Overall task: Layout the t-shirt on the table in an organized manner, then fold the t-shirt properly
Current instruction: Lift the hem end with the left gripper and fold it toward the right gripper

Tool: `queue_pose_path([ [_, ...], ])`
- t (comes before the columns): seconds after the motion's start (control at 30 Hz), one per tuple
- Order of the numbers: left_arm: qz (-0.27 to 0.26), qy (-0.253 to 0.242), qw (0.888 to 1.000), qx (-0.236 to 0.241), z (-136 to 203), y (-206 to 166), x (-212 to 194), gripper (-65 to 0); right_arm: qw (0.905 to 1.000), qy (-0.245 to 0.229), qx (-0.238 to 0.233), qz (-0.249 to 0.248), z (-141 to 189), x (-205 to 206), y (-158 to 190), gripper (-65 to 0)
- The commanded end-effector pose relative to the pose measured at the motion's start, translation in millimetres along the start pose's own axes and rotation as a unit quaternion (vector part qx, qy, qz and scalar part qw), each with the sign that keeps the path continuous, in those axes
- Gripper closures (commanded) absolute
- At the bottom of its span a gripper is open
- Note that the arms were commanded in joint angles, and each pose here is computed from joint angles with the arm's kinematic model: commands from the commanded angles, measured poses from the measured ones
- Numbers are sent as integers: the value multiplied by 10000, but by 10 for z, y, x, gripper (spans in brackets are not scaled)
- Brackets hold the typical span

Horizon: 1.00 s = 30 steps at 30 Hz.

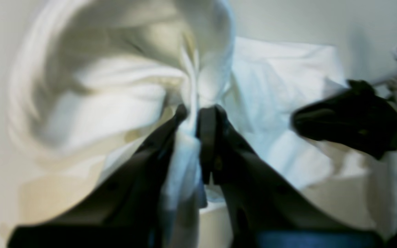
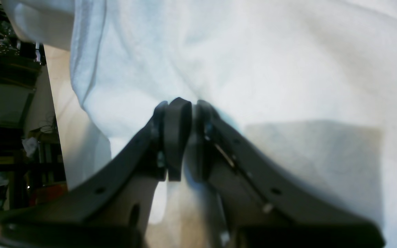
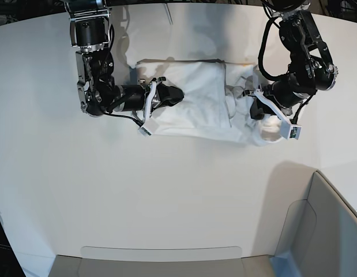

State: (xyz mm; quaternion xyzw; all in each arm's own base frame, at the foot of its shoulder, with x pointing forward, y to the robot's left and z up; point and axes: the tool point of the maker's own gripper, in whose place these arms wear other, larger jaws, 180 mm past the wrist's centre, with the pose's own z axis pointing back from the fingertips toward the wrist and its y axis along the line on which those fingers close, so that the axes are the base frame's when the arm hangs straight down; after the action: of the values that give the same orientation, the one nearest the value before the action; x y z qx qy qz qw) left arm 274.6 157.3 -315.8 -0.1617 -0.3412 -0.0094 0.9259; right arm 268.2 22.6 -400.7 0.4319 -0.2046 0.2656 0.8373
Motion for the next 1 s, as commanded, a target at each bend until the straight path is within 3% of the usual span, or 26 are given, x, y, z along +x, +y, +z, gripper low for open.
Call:
queue_pose_path([
  [0.0,-53,-259,9996,-66,34,-52,144,0,9998,91,-82,175,20,23,-19,-89],
  [0.23,-26,-366,9992,-132,22,-104,215,0,9994,-11,-105,338,53,115,26,-87],
  [0.37,-95,-530,9985,-117,32,-108,364,0,9975,-329,-45,626,134,325,163,-4],
  [0.53,-99,-528,9985,-106,31,-101,368,0,9931,-739,169,895,238,581,355,0],
  [0.67,-89,-514,9986,-110,29,-103,354,0,9899,-786,255,1151,361,653,485,0],
  [0.83,-73,-524,9985,-120,26,-111,359,0,9833,-764,-179,1641,618,629,484,0],
  [0.97,-283,-395,9982,-352,-47,-303,323,0,9814,-1025,-628,1494,834,538,315,0],
])
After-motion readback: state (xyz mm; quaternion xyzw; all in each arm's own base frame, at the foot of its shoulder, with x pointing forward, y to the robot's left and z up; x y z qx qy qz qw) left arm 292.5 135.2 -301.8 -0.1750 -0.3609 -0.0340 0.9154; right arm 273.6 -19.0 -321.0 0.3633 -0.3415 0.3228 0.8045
